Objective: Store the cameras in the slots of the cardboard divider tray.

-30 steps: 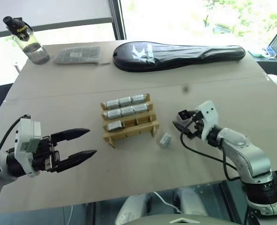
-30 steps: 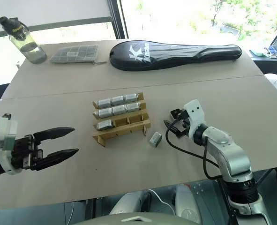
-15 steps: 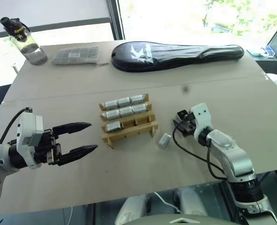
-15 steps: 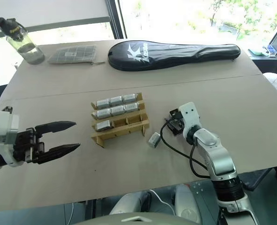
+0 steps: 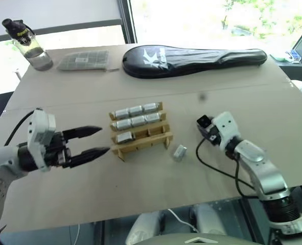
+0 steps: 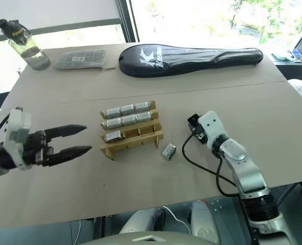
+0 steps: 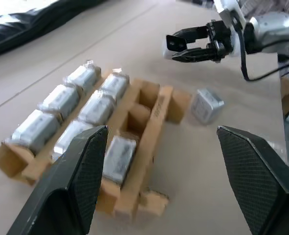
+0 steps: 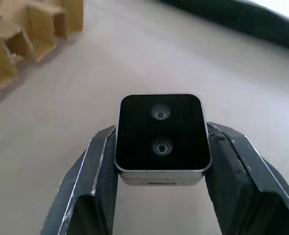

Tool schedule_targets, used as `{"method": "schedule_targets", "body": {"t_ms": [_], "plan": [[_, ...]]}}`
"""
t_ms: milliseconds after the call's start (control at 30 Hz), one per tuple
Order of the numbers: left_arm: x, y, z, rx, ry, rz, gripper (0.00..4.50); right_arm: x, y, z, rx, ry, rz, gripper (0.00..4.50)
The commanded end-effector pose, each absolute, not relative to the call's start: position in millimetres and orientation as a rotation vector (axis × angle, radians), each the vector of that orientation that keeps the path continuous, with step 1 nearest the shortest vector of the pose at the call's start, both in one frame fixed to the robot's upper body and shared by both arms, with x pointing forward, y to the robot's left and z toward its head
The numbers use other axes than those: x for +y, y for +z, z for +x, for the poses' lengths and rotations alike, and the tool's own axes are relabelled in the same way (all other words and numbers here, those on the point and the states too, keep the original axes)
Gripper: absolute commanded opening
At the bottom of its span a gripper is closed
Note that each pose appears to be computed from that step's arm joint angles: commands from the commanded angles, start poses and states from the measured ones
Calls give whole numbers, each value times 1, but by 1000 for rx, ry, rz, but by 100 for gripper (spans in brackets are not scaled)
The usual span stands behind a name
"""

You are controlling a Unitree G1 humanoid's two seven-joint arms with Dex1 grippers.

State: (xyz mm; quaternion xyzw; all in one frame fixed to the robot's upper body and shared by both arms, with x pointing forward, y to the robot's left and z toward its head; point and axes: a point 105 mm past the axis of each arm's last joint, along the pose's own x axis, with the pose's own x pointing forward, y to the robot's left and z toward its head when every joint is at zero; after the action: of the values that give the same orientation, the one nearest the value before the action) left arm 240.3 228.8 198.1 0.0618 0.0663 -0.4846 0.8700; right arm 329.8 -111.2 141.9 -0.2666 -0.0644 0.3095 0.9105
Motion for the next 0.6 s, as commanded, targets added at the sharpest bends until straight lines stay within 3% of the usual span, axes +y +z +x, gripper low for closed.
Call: {"method": "schedule_targets", "body": {"t_ms": [33,200,600], "plan": [[225,202,255,146,-1044,120,370,-75,169,311,-403,854,-843,192],[207,202,275,171,-1151,111,370,-48,169,292,-638,1054,-1203,192],[178,206,295,225,-1402,192,370,17,181,274,-966,1190,-1345,192]]}}
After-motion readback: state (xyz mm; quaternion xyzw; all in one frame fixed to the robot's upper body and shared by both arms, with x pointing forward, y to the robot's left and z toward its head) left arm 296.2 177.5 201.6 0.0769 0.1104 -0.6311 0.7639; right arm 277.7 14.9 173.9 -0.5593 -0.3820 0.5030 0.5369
